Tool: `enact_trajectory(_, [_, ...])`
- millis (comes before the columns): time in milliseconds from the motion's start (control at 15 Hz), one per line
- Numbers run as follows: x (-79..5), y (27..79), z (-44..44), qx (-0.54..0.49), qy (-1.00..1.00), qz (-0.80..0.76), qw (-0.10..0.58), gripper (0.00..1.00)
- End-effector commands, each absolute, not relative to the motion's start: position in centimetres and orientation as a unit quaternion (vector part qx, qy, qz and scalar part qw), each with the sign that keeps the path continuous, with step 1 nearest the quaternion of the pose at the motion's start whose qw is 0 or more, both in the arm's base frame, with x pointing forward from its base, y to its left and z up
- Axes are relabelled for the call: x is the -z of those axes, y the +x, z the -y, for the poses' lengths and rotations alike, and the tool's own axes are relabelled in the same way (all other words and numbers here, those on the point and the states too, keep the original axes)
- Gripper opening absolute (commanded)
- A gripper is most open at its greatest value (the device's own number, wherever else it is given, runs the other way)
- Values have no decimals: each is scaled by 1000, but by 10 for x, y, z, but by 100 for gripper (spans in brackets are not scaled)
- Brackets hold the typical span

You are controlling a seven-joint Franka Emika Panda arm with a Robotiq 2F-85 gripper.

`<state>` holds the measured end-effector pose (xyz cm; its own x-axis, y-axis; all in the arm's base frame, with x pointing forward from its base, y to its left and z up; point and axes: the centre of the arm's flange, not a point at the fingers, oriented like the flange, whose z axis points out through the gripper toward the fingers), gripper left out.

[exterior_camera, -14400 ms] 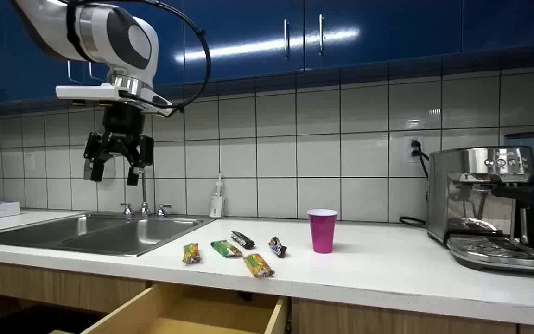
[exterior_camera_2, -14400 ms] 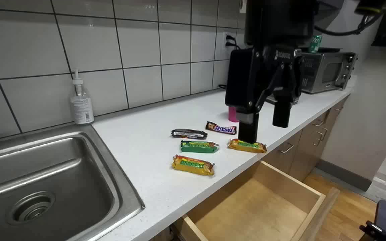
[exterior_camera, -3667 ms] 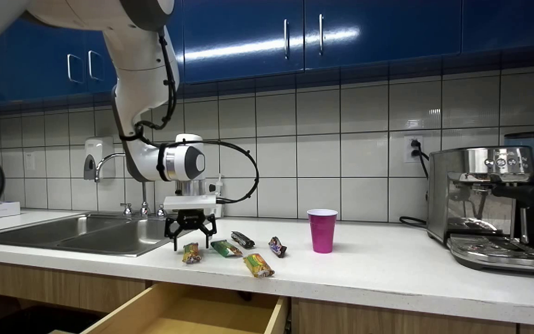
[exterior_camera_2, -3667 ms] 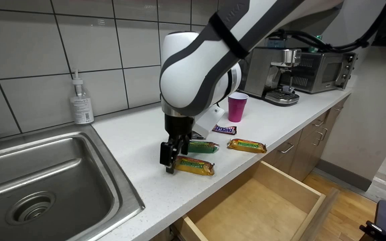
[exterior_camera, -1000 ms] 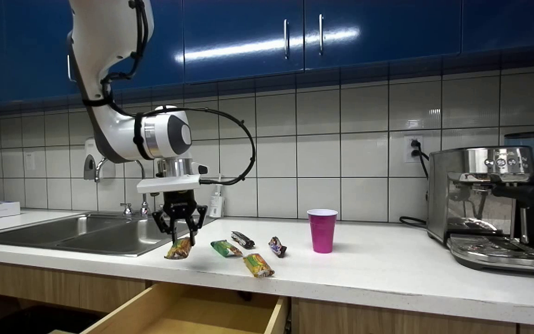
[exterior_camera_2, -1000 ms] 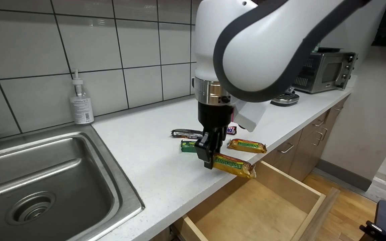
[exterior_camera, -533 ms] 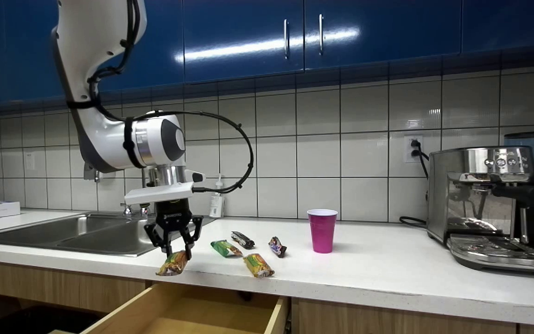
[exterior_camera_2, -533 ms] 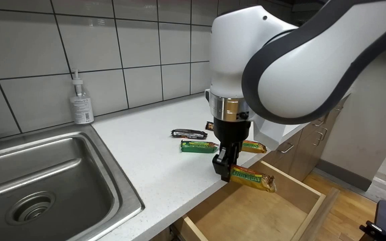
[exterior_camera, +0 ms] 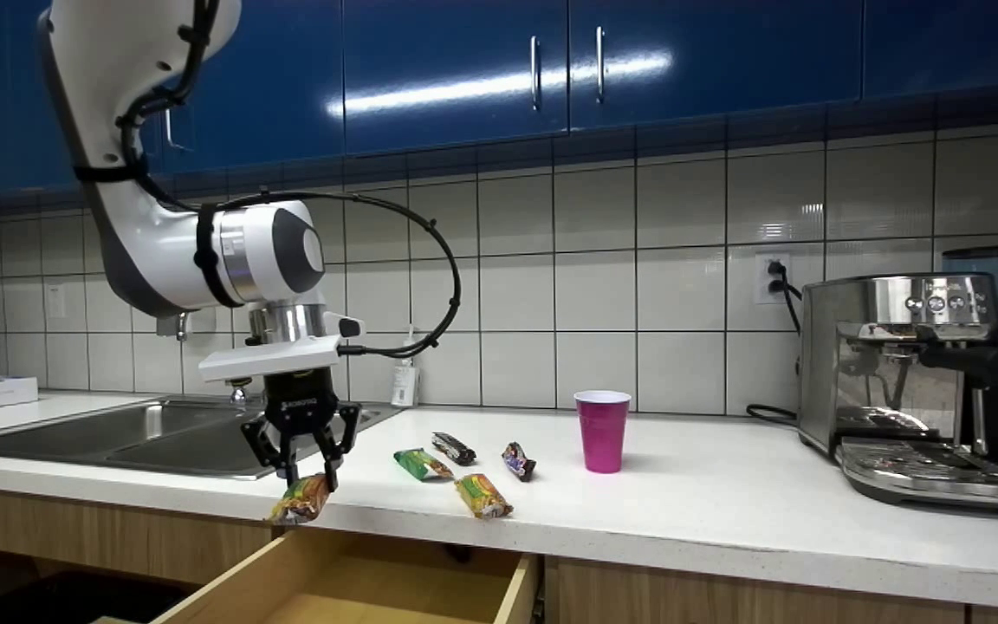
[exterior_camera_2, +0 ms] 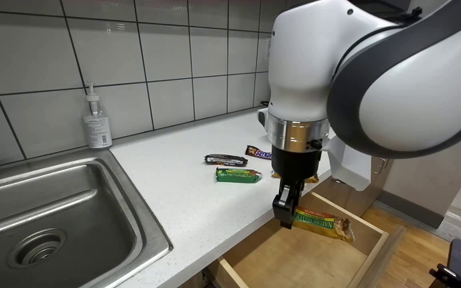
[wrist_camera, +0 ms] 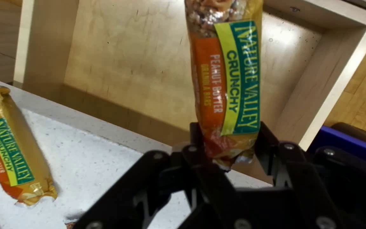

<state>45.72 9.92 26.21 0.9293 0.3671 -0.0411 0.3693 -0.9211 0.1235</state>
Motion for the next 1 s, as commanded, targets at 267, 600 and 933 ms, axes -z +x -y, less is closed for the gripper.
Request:
enact_trajectory(267, [-274, 428, -82, 9, 960, -274, 53, 18])
enact_trajectory(600, [-253, 425, -66, 31, 945, -321, 48, 18])
enact_trajectory(933, [-231, 427, -56, 41, 935, -350, 43, 18])
